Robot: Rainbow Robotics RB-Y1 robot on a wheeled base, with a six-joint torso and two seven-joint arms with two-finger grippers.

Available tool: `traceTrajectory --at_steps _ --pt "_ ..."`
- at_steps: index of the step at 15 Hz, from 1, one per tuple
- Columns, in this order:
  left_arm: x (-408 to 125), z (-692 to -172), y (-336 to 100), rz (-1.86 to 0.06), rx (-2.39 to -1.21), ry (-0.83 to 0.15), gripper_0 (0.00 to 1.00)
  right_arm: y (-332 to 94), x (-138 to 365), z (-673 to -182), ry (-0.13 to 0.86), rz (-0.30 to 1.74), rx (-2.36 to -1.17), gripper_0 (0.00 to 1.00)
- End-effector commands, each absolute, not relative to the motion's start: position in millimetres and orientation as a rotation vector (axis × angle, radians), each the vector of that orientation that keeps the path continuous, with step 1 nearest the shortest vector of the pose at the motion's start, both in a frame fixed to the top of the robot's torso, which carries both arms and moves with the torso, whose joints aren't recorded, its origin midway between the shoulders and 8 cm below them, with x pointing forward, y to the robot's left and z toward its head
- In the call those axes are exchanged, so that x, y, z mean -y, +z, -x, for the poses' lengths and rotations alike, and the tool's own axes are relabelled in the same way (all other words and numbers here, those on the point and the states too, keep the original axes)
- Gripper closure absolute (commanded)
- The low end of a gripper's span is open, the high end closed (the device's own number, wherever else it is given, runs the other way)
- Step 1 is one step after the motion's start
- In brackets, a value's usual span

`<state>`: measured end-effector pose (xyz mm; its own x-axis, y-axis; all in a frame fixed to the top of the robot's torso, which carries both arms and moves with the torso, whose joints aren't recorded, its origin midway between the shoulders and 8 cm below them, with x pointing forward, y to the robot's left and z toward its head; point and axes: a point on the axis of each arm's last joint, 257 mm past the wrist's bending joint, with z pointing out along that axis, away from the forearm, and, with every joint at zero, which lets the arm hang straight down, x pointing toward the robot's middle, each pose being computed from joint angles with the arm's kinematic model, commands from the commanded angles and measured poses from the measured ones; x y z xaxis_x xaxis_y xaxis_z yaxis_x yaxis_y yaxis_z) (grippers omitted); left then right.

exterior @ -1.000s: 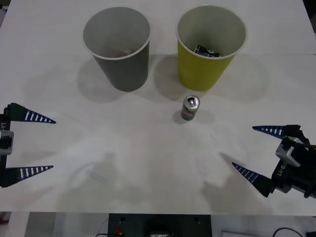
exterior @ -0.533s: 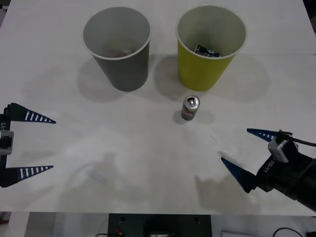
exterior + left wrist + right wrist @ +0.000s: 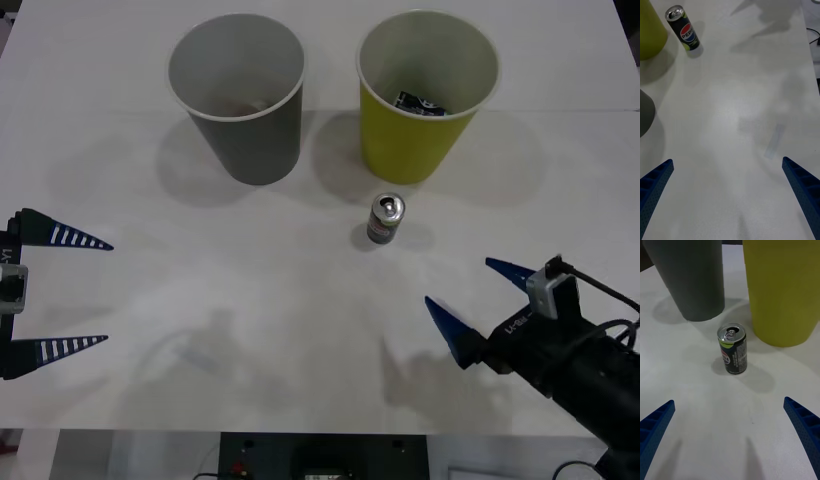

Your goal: Put the can into the green bin and the plastic bottle into the gray bin

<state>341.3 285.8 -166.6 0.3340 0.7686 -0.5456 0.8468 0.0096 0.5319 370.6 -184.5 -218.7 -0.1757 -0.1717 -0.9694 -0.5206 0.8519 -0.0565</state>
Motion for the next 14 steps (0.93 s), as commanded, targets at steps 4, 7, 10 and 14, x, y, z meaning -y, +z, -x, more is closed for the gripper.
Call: traceTrajectory --at_steps 4,7,10,14 --pt "-285.8 -341.3 -166.6 -1.762 -1.444 -0.118 0.0 -241.2 171.5 -394.1 0.296 0.479 -1.685 0.0" --pt "-285.8 -341.3 -166.6 -1.762 -1.444 -0.118 0.0 -250.0 162.3 -409.9 0.28 0.469 -1.659 0.0" --pt "-285.8 -341.3 -166.6 -1.762 -1.444 -0.118 0.0 -252.4 153.5 -423.4 0.275 0.443 -1.63 0.0" --pt "-285.8 -341.3 -166.6 -1.762 -1.444 -0.118 0.0 -259.9 142.4 -438.2 0.248 0.411 -1.581 0.0"
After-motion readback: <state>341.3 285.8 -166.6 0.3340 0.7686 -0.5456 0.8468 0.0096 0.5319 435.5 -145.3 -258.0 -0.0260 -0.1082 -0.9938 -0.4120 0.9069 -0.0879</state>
